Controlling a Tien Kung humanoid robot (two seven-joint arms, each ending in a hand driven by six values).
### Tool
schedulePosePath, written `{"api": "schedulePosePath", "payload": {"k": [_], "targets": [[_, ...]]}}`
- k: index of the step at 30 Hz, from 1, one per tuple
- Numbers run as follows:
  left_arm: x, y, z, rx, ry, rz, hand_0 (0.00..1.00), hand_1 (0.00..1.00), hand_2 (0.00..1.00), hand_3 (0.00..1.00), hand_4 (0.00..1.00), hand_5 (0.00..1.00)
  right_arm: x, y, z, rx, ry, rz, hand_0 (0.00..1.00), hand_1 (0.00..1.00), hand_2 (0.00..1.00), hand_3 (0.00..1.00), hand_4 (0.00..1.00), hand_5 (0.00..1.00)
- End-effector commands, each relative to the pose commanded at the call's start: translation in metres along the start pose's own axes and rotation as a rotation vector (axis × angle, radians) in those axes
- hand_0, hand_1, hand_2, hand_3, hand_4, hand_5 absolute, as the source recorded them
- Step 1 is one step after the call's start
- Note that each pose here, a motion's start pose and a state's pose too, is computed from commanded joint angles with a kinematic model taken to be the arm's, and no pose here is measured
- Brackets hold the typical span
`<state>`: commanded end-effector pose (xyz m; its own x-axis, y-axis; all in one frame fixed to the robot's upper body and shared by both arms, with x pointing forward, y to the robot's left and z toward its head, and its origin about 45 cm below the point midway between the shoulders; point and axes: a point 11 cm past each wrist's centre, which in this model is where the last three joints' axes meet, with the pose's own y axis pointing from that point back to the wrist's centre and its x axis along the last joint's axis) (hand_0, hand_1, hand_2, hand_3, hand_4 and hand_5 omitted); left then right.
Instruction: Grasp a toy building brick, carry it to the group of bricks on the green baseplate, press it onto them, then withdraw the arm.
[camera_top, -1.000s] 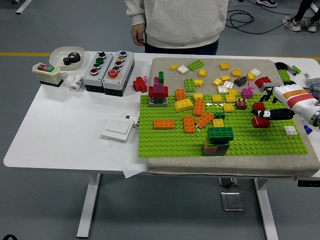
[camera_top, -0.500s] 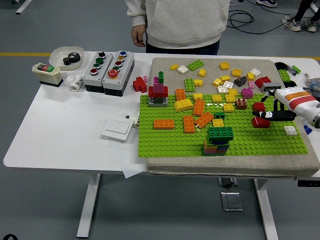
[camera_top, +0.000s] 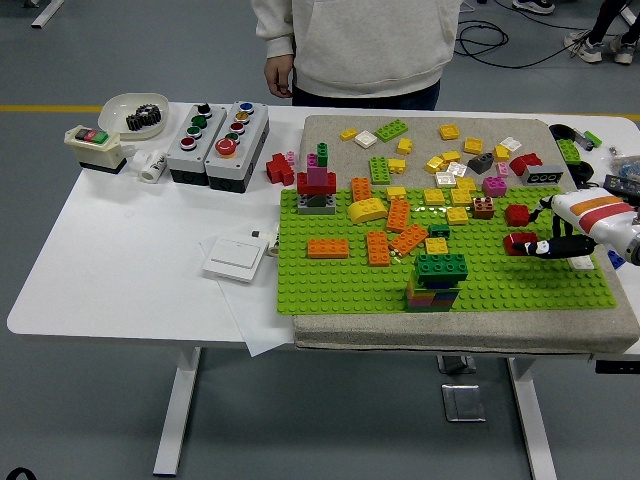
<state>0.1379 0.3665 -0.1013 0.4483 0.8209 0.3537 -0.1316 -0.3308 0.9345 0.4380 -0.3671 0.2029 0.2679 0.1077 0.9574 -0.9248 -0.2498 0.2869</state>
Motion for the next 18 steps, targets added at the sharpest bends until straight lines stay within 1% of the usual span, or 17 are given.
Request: {"api": "schedulePosePath", "payload": {"k": [5, 6, 11, 12, 17, 18], "targets": [[0.0, 0.0001, 0.0004, 0.0, 0.001, 0.0, 0.669, 0.71, 0.731, 0.589, 0.673, 0.665, -0.0004, -0.0012, 0.0017, -0.011, 0.001, 0.013, 0.636, 0.548, 0.641, 0.615, 0.934, 0.612], [0.0, 0.0001, 0.0006, 0.0, 0.001, 0.001, 0.669, 0.71, 0.73, 0.591, 0.672, 0.665, 0.0, -0.0017, 0.0018, -0.013, -0.002, 0.019, 0.642, 0.567, 0.658, 0.632, 0.933, 0.583], [0.0, 0.0002, 0.0006, 0.0, 0.002, 0.0, 0.669, 0.71, 0.73, 0.591, 0.672, 0.665, 0.0018, -0.003, 0.0001, -0.011, -0.007, 0.031, 0.642, 0.567, 0.658, 0.632, 0.933, 0.583], [0.0001, 0.0002, 0.0008, -0.001, 0.002, 0.0, 0.668, 0.71, 0.731, 0.589, 0.673, 0.665, 0.0019, -0.0038, -0.0004, -0.012, -0.01, 0.033, 0.646, 0.572, 0.655, 0.632, 0.925, 0.567], [0.0007, 0.0005, 0.0023, -0.004, 0.001, 0.001, 0.668, 0.71, 0.731, 0.589, 0.673, 0.665, 0.0004, -0.0074, -0.003, -0.015, -0.028, 0.032, 0.646, 0.572, 0.655, 0.632, 0.925, 0.567], [0.0009, 0.0005, 0.0025, -0.004, 0.002, 0.001, 0.669, 0.71, 0.731, 0.59, 0.672, 0.665, -0.0009, -0.0084, -0.0037, -0.017, -0.036, 0.029, 0.642, 0.564, 0.643, 0.612, 0.917, 0.58]]}}
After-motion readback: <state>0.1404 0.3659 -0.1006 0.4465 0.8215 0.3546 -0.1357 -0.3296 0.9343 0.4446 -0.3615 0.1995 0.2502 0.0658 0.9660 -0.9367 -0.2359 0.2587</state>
